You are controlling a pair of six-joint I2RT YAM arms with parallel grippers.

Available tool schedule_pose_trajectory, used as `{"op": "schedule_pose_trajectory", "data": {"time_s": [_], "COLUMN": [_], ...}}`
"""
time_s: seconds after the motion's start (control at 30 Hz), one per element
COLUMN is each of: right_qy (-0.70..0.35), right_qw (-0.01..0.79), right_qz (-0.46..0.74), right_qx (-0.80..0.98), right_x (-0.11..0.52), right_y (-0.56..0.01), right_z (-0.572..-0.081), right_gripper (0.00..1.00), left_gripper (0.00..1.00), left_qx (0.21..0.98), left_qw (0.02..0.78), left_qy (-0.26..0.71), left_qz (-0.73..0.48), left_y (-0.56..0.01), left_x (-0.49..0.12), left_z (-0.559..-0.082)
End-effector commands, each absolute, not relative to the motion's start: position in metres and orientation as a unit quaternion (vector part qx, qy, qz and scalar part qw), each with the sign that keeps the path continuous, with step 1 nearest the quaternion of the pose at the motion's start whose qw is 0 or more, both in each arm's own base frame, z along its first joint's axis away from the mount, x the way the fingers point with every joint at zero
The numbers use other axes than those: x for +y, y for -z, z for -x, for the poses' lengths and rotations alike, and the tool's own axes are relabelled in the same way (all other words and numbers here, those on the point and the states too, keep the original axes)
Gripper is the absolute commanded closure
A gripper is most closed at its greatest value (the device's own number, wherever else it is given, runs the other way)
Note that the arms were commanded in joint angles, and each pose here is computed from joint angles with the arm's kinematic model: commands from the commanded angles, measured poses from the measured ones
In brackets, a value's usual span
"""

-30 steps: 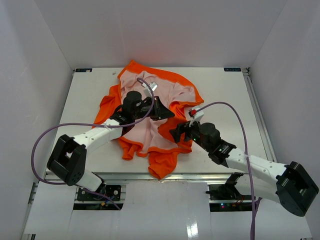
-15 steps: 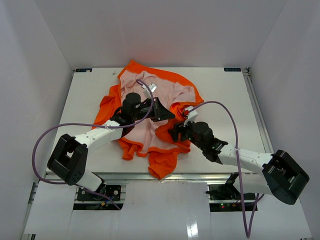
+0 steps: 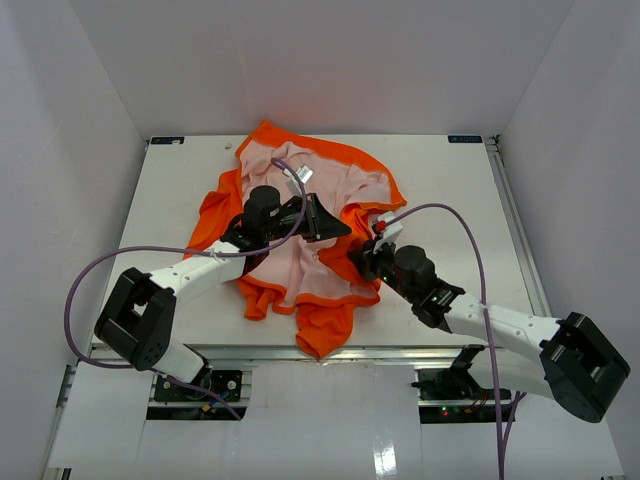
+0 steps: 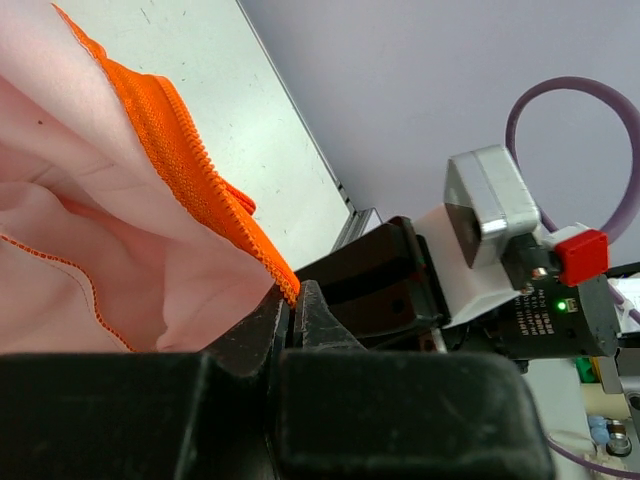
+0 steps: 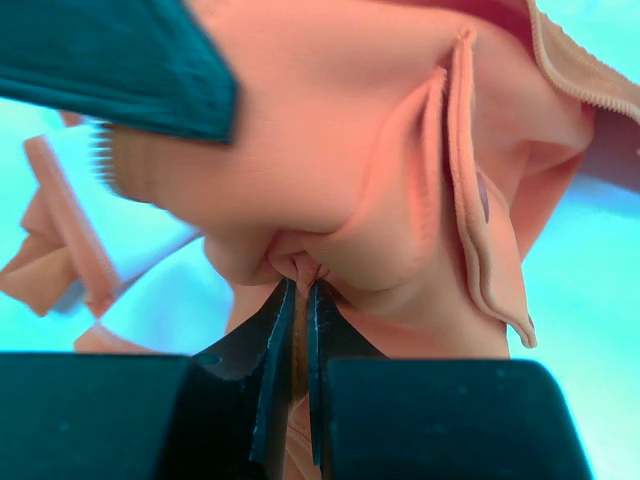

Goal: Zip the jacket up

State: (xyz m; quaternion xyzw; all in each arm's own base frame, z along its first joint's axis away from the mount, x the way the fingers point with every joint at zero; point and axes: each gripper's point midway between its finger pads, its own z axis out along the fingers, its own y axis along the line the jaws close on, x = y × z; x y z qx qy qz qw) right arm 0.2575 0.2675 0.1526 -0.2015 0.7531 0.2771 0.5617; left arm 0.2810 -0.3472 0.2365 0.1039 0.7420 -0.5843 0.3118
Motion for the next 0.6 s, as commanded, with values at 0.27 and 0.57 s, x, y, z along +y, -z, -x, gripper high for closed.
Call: {"op": "schedule_pose_trajectory", "data": {"time_s": [0.27,0.57], "right_qy": [-0.355,-0.361], "right_qw": [0.604,0.61], "right_qz": [0.218,0.215], "right_qx": [0.68,0.672], "right_x": [0.266,0.261], "right_y": [-0.22,-0.228], "right_z": [-0.234,-0.232], "right_gripper": [0.92,0.92], "left_gripper": [0.44,0.36], "left_qx": [0.712,0.709], "left_qw": [0.366,0.362], "left_qy": [0.569,0.569], "left_qz": [-0.189,-0.206], "left_y": [-0.247,-0.241], "left_x": [-0.332,-0.324], "left_z": [-0.267,-0.252]}}
